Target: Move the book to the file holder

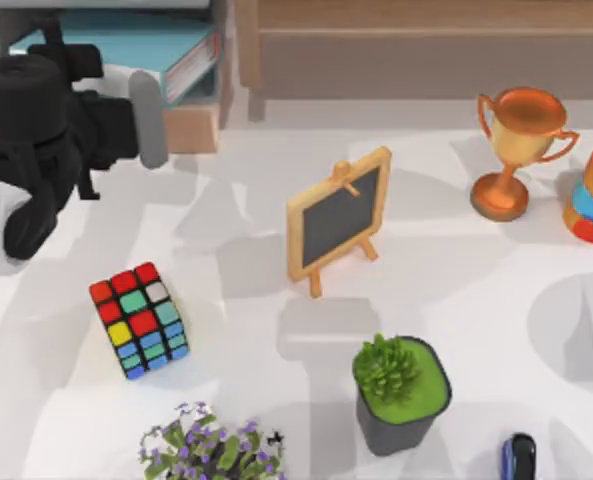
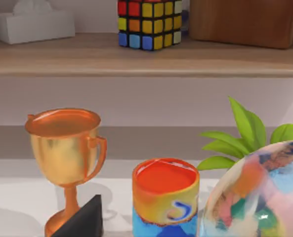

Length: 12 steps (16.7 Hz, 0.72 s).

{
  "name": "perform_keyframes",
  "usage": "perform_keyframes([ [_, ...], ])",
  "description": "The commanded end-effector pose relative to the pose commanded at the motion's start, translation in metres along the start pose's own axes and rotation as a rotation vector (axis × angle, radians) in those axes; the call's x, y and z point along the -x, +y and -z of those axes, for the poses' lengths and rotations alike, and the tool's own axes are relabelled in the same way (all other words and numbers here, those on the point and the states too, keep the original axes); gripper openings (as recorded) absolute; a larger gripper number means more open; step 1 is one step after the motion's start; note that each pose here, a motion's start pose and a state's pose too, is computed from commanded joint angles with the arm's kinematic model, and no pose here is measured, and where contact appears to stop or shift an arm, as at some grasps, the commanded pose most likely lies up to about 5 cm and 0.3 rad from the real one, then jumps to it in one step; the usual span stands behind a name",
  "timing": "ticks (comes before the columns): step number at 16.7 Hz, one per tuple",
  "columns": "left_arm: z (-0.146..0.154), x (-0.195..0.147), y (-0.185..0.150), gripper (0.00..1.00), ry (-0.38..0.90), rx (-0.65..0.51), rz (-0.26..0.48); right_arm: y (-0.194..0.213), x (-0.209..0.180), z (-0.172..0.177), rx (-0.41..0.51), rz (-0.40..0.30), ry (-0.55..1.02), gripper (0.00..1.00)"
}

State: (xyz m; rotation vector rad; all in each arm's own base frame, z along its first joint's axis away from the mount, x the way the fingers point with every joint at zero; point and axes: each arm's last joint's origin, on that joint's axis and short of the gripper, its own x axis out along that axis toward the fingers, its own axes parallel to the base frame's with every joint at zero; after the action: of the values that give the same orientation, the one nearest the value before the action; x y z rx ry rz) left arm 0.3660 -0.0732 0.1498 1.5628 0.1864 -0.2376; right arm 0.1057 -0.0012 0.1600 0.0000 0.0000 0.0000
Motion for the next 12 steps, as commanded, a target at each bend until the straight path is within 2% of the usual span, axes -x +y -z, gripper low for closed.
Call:
perform_keyframes([
  [8,0.0,0.0,0.0,0.98,0.0,0.0,0.0,0.0,0.0,0.0,0.0,0.0,0.0,1.0],
  [12,0.0,0.0,0.0,1.0,0.0,0.0,0.0,0.0,0.0,0.0,0.0,0.0,0.0,1.0],
])
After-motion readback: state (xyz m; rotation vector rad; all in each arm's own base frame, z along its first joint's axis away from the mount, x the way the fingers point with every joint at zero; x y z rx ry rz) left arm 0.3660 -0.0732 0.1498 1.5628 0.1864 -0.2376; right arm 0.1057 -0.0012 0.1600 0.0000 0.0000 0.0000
